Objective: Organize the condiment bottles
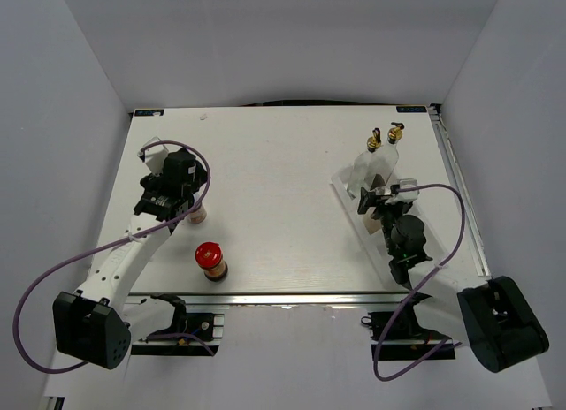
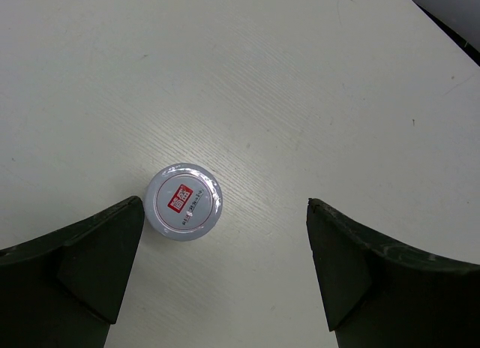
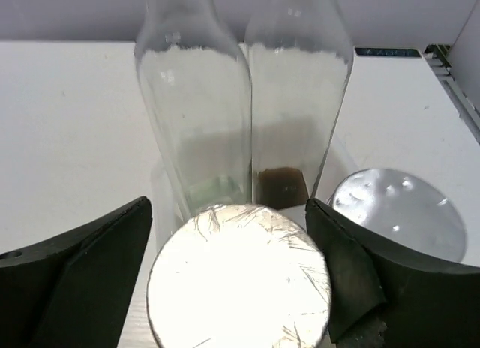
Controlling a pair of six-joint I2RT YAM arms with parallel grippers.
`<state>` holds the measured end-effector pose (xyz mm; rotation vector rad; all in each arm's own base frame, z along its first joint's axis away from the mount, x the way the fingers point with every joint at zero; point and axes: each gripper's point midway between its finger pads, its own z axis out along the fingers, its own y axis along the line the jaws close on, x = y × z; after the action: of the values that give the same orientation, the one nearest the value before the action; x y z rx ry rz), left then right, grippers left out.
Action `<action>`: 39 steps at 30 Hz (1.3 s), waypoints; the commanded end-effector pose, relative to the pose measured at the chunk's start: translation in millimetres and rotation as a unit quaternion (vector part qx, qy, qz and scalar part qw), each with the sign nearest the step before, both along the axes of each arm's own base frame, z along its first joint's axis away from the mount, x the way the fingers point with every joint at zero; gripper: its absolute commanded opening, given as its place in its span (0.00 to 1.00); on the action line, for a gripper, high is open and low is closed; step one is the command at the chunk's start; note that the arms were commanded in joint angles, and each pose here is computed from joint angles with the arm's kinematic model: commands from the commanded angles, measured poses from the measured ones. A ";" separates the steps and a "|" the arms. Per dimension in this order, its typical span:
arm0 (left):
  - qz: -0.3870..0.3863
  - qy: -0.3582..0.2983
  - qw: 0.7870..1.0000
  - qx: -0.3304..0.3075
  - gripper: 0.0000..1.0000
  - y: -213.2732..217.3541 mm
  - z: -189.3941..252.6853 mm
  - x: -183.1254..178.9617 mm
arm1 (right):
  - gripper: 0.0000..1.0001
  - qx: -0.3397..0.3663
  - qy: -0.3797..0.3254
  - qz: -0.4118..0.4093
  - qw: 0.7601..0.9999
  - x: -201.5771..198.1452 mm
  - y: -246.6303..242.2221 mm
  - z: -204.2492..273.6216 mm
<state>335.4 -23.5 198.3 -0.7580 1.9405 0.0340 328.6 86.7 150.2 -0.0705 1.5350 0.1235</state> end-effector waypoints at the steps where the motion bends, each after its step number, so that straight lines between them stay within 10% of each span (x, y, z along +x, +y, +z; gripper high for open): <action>1: -0.002 -0.014 1.000 0.000 0.98 0.9 5.6 0.0 | 0.88 0.026 -0.038 -0.005 0.999 -3.3 -2.7 25.4; 22: 0.012 -0.007 1.000 0.004 0.98 4.8 1.6 0.7 | 0.89 -0.073 0.041 0.198 0.977 -42.9 98.1 91.5; 32: 0.033 0.023 0.999 0.017 0.98 13.0 -13.5 -7.8 | 0.89 -0.184 0.040 0.557 0.809 -152.4 280.6 37.5; 39: 0.042 0.022 0.999 0.017 0.98 16.0 -14.9 -10.4 | 0.89 -0.185 0.031 0.623 0.759 -187.2 377.1 12.2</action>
<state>330.7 -15.5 183.8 -0.7944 1.9618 0.1027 151.2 416.7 117.9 -1.4597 1.5239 0.8169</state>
